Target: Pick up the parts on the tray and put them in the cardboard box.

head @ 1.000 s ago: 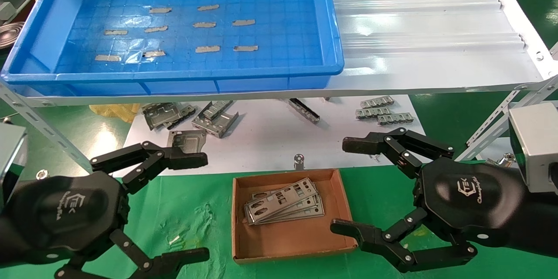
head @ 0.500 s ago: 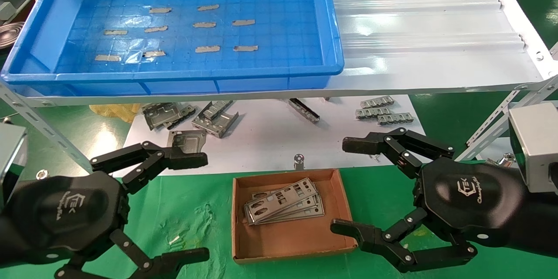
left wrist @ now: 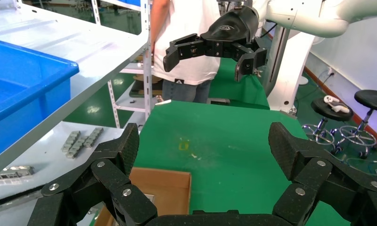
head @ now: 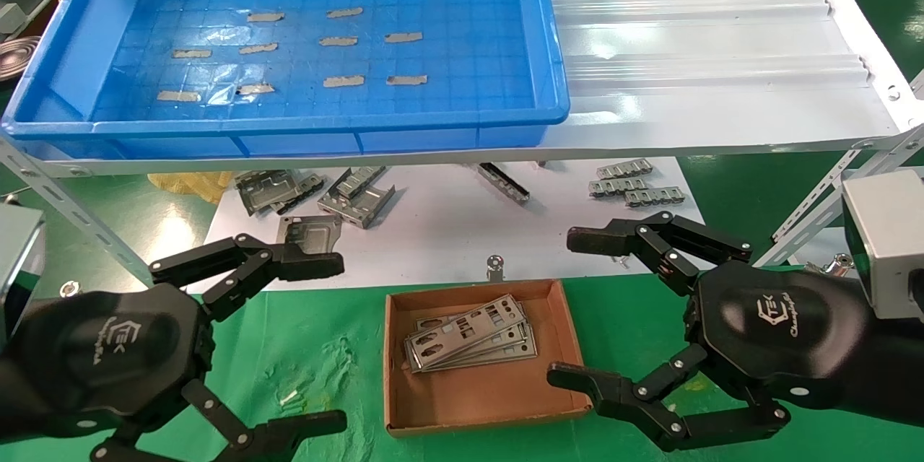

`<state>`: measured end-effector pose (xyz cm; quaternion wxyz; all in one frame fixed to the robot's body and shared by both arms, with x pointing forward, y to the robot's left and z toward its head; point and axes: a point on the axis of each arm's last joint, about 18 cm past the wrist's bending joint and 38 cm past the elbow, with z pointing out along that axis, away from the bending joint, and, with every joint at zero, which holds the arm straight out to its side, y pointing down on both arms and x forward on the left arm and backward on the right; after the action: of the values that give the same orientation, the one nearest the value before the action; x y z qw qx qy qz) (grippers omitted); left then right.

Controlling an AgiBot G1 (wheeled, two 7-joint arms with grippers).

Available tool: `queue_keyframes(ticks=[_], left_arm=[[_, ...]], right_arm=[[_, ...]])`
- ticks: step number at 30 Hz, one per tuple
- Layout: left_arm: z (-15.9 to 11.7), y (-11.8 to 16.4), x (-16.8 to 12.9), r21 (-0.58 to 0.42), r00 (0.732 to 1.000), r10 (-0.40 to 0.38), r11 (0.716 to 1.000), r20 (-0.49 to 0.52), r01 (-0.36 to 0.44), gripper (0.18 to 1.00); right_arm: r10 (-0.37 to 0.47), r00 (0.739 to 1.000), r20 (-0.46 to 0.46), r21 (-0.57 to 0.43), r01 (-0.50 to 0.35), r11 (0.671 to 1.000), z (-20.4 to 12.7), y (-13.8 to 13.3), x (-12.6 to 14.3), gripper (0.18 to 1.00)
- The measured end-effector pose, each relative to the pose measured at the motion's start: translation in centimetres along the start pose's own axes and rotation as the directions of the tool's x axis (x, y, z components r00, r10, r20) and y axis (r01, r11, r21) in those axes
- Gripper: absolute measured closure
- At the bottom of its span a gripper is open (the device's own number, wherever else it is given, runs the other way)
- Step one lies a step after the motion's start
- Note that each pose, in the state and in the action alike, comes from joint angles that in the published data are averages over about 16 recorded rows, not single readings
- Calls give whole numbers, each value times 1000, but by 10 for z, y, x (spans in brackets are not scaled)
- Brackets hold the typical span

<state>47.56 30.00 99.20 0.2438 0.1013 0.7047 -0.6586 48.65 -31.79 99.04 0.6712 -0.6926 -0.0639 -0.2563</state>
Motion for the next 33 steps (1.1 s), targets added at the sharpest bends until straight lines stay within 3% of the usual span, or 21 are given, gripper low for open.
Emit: queue_keyframes(ticks=[33], left_arm=[[0, 0, 0, 0, 1000, 0, 1000, 0, 0, 184]], right_arm=[[0, 1000, 0, 0, 0, 1000, 0, 0, 0, 179]])
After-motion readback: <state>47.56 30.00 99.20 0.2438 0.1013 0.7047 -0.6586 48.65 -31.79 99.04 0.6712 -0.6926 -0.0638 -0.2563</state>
